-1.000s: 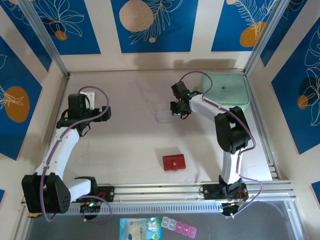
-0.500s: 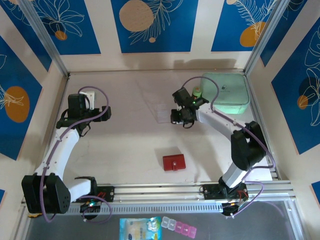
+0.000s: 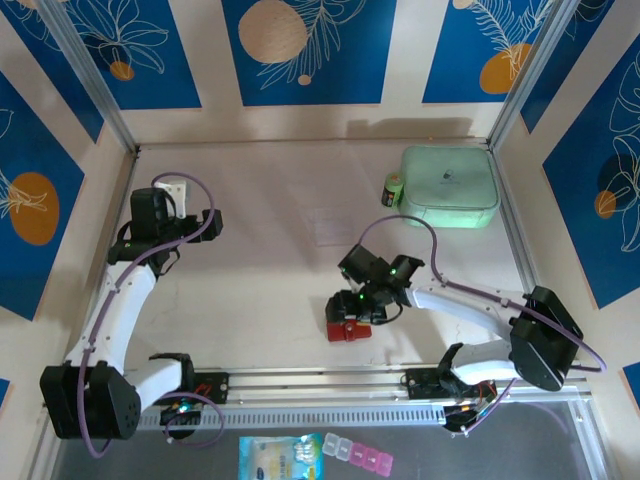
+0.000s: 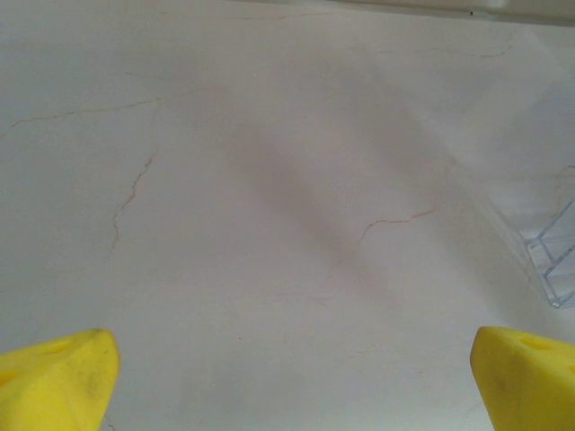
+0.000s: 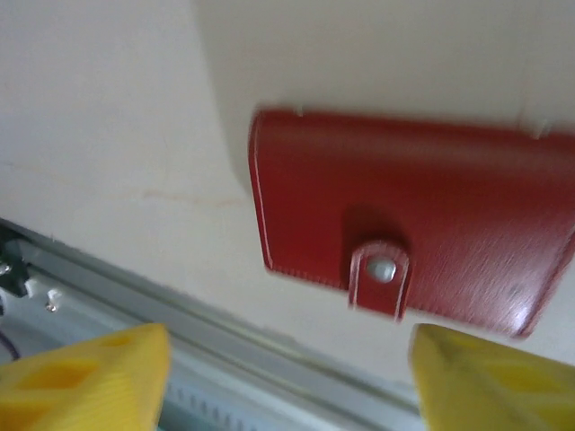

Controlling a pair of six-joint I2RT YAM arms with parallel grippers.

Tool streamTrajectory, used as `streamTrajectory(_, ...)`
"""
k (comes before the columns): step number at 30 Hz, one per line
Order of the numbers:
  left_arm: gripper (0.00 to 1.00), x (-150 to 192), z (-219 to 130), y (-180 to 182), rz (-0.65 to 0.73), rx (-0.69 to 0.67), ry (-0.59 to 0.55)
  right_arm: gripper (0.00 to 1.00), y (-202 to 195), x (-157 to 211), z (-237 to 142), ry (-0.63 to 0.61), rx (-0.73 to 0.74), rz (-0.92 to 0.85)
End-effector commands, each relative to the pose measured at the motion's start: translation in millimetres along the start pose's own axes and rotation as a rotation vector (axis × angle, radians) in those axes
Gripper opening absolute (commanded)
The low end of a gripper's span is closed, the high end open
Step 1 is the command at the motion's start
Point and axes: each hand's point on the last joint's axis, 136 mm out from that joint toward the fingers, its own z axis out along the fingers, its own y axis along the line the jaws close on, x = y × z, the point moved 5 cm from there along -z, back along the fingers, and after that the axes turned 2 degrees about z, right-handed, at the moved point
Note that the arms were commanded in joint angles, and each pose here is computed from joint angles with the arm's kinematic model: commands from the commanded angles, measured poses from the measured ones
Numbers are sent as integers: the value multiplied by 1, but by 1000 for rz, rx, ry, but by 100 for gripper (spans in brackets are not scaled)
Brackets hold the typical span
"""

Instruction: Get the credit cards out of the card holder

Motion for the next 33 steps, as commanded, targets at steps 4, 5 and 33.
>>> streamTrajectory(4, 100, -6, -11, -10, -4, 56, -43, 90, -6, 31, 18, 129, -69, 55)
streamTrajectory(5, 100, -6, -12, -10, -2, 55, -47, 91, -8, 33, 21, 133, -71, 58)
streamTrajectory(33, 100, 0, -5, -3, 19, 8, -25, 95, 7, -55, 44, 77, -3, 71)
